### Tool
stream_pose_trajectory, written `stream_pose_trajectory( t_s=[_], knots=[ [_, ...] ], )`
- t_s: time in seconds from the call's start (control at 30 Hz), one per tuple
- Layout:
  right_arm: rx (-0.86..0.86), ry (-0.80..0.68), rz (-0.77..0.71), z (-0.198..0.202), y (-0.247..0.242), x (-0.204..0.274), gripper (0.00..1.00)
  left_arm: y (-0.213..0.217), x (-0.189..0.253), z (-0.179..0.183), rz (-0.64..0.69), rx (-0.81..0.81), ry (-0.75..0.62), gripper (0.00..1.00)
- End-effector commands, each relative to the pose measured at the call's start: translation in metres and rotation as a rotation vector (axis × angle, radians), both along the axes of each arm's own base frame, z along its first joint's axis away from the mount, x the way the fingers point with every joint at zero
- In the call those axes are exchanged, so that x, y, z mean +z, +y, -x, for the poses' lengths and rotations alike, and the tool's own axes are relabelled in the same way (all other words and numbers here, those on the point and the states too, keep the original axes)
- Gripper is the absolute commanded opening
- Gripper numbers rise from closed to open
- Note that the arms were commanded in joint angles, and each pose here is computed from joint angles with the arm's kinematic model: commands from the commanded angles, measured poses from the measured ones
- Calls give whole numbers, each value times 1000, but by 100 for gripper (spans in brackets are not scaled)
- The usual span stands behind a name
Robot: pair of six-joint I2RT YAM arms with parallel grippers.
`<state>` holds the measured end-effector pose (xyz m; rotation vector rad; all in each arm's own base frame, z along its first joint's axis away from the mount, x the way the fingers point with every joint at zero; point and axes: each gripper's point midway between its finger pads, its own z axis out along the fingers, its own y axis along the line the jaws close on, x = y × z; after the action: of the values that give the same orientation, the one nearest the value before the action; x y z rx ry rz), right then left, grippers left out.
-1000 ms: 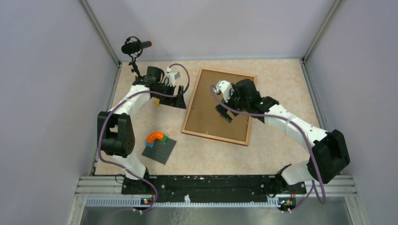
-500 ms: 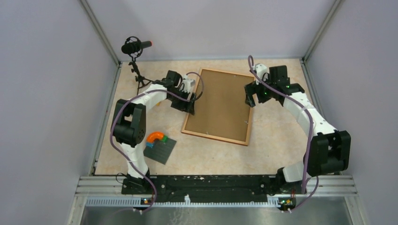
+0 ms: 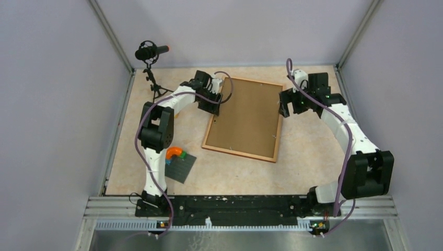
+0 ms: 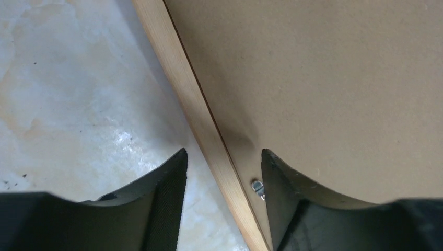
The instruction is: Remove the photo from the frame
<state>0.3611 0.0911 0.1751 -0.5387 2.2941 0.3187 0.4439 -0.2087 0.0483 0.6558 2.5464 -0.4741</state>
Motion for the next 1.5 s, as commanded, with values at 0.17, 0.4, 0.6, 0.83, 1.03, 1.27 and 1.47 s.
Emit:
stream_pose_trajectory(
  t_s=[0.17, 0.4, 0.6, 0.83, 1.03, 1.27, 1.47],
  knots=[
    [-96, -39, -41, 1, -25, 20, 90, -17, -18, -17, -22, -77, -36, 46],
    [-155, -10, -50, 2, -53, 21, 90, -43, -24, -1, -9, -292, -52, 18],
    [-87, 34, -10, 11, -61, 16, 89, -69, -19, 15, -6, -533, -94, 2],
    [-9, 129, -5, -2, -59, -5, 88, -93, -10, -9, -39, -621, -218, 7],
    [-13, 186, 39, -47, -70, -22, 87, -112, 60, -60, -28, -539, -376, 49],
    [0, 222, 51, -101, -76, -41, 86, -95, 131, -1, 53, -566, -393, 71],
    [19, 281, 17, -129, -72, -66, 85, -40, 100, 101, -10, -668, -219, 73]
  ],
)
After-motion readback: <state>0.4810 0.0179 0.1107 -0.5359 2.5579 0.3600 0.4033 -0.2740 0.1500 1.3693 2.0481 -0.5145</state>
